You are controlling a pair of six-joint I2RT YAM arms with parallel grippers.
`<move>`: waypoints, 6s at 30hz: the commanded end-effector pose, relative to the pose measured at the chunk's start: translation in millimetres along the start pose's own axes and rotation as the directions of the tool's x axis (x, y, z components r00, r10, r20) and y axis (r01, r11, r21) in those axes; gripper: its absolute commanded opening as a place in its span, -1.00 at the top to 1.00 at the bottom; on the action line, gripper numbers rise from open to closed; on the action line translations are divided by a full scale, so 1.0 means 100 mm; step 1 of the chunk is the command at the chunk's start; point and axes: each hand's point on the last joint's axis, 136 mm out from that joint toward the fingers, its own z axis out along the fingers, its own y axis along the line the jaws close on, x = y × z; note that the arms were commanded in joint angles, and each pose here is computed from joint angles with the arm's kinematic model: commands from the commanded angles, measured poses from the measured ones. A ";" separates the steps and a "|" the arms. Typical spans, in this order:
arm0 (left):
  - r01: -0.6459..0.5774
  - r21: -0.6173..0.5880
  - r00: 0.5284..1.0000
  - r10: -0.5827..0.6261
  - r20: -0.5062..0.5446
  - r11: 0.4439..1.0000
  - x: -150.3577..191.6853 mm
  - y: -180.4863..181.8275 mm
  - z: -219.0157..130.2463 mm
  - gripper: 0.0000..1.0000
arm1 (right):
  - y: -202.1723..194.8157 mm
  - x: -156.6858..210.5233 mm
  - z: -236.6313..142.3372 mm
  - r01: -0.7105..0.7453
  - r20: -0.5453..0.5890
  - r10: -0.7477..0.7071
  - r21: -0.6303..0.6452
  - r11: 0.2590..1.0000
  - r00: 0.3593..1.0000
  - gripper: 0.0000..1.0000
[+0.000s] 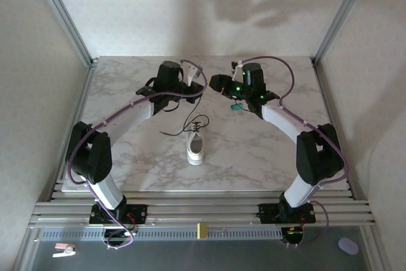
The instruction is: Tie the shoes
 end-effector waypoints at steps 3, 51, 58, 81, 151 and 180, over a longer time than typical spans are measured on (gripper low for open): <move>-0.042 0.031 0.999 0.042 -0.004 0.999 -0.02 -0.10 -0.03 1.00 | 0.14 -0.14 0.10 -0.034 0.002 0.034 -0.067 0.997 0.999 0.03; -0.217 -0.148 0.898 0.138 -0.418 0.965 1.24 -0.18 0.64 0.76 | -1.19 0.17 0.68 -0.302 -0.214 0.362 0.268 0.915 0.907 1.00; -0.222 -0.200 0.888 0.113 -0.447 0.954 1.21 -0.09 0.74 0.75 | -1.22 0.21 0.67 -0.303 -0.219 0.366 0.273 0.913 0.905 1.00; -0.350 -0.386 0.838 0.101 -0.537 0.854 1.66 -0.07 0.76 0.60 | -1.29 0.22 0.63 -0.328 -0.205 0.391 0.280 0.902 0.897 1.00; 0.222 -0.234 0.975 -0.213 0.064 0.946 0.69 -0.13 -0.27 1.00 | -0.10 -0.01 -0.08 -0.088 -0.079 0.084 -0.042 0.995 0.993 1.00; -0.244 -0.256 0.930 0.150 -0.336 0.935 1.14 -0.44 0.51 -0.14 | -0.62 0.03 0.04 -0.175 -0.106 0.200 0.207 0.963 0.974 1.00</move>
